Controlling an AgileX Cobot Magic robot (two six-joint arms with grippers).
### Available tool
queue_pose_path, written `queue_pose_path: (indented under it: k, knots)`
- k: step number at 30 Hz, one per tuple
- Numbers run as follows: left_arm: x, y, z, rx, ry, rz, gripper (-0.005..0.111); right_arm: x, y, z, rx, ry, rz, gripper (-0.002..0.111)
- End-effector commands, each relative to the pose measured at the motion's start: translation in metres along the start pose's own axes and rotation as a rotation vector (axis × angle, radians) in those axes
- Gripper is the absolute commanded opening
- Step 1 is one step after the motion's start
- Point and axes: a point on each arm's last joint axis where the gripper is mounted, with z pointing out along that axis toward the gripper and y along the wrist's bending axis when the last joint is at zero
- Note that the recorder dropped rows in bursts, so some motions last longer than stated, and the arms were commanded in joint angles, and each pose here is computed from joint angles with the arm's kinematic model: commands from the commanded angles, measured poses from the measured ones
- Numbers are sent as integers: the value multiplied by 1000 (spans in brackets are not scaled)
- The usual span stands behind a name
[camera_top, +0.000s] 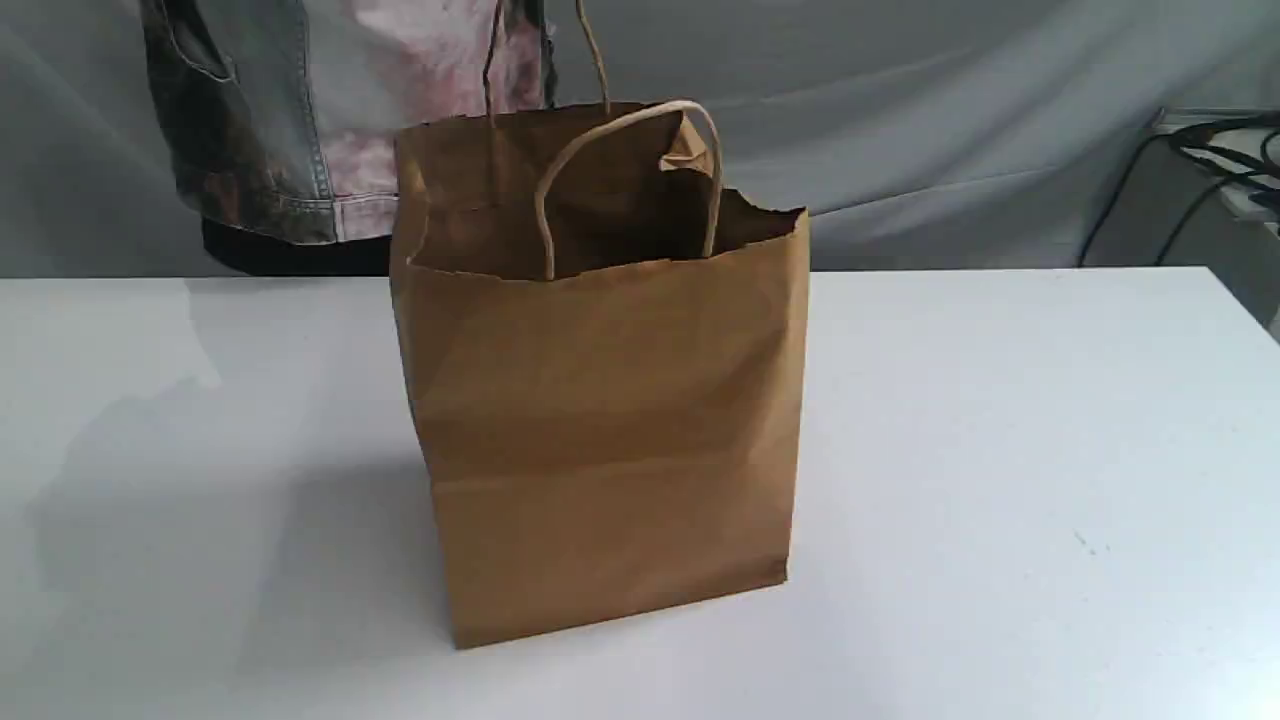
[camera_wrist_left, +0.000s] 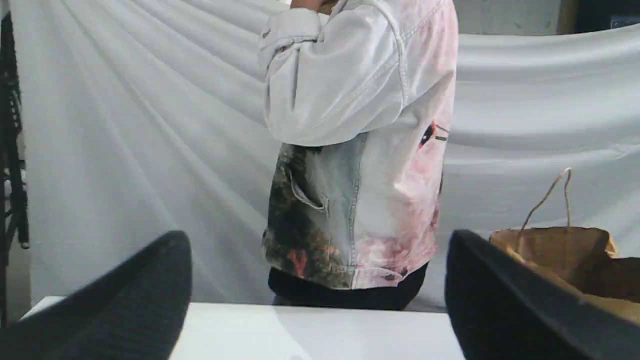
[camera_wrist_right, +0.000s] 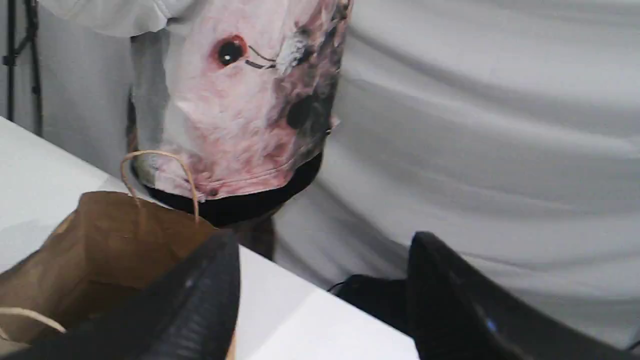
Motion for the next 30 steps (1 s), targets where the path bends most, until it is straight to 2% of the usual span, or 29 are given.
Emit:
queue_pose_path:
  k: [1,5,11,16,21,23,27,30]
  knots:
    - [6,-8,12,57,-45,-35,72,10,14,-50,152,-140,-77,49]
    - [23,-14,29,90,-45,-44,72,37,35,-99,280,-281,-115,49]
    - [54,-19,48,105,44,-47,72,102,59,-131,385,-276,-102,43]
    - [67,-21,53,113,93,-58,69,156,74,-136,378,-242,121,40]
    - [92,-25,63,135,175,-93,63,215,83,-110,316,-8,309,40]
    - [89,-25,64,143,136,-97,63,231,85,-102,305,59,332,40]
    - [94,-26,66,145,137,-98,63,234,84,-96,308,14,338,40]
    - [103,-26,68,140,187,-95,63,233,83,-96,312,-3,337,40]
